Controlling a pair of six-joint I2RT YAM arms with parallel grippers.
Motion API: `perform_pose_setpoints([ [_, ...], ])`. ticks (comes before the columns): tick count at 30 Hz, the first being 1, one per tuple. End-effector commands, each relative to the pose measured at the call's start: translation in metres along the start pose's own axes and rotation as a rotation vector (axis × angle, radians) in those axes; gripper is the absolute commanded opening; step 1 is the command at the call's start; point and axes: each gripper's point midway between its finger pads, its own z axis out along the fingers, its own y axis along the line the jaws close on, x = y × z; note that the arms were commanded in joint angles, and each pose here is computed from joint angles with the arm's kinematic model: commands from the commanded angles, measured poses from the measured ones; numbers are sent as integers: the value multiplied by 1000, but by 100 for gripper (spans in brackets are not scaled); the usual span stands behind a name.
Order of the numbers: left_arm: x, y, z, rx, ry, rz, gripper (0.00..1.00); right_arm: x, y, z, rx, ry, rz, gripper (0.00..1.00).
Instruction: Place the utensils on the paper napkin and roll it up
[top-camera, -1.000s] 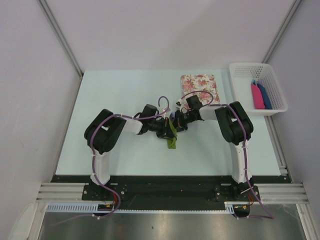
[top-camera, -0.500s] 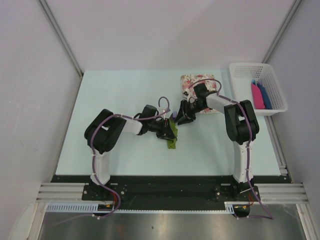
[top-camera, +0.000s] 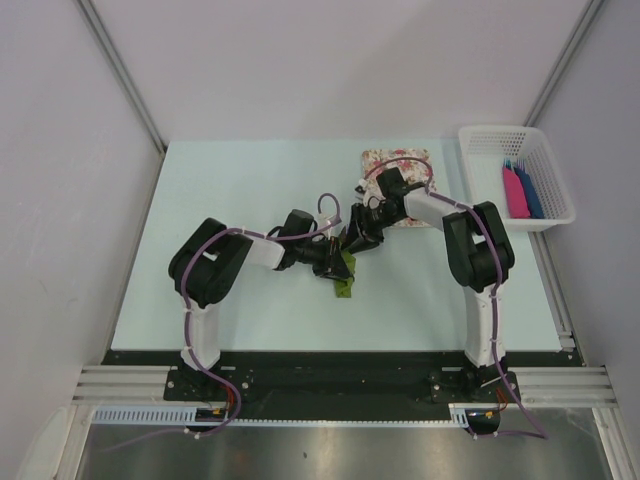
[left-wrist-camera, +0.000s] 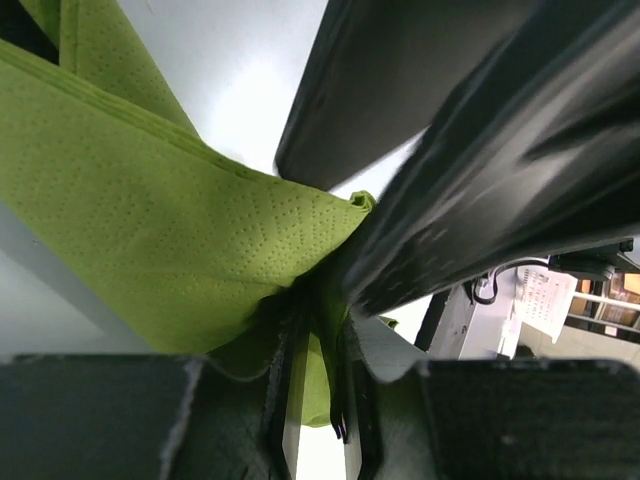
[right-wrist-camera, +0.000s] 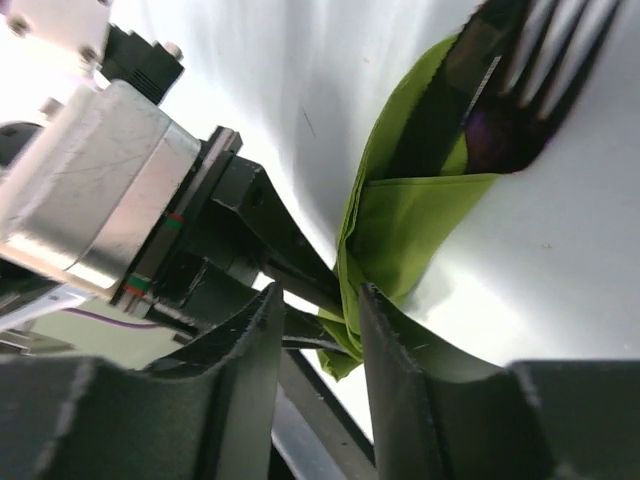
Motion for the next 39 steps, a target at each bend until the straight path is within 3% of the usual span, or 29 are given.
perform_pose_setpoints([
  [1,21,17,-5,-60,49,-9,23,11,-10,10,44,34,-60,35],
  [5,17,13,-6,-50,42,2,23,21,-29,13,92,68,-60,22],
  [9,13,4,-10,-18,26,15,25,26,-43,13,130,72,-68,0],
  [19,-22,-51,-46,132,-98,68,44,36,-67,26,167,95,-64,0],
  [26,-31,-43,-55,110,-120,22,38,41,-70,28,170,98,-61,0],
  [32,-14,-31,-42,92,-41,-3,28,42,-72,30,171,98,-44,0],
  [39,7,-39,-28,142,54,23,27,40,-74,32,181,93,-45,0],
])
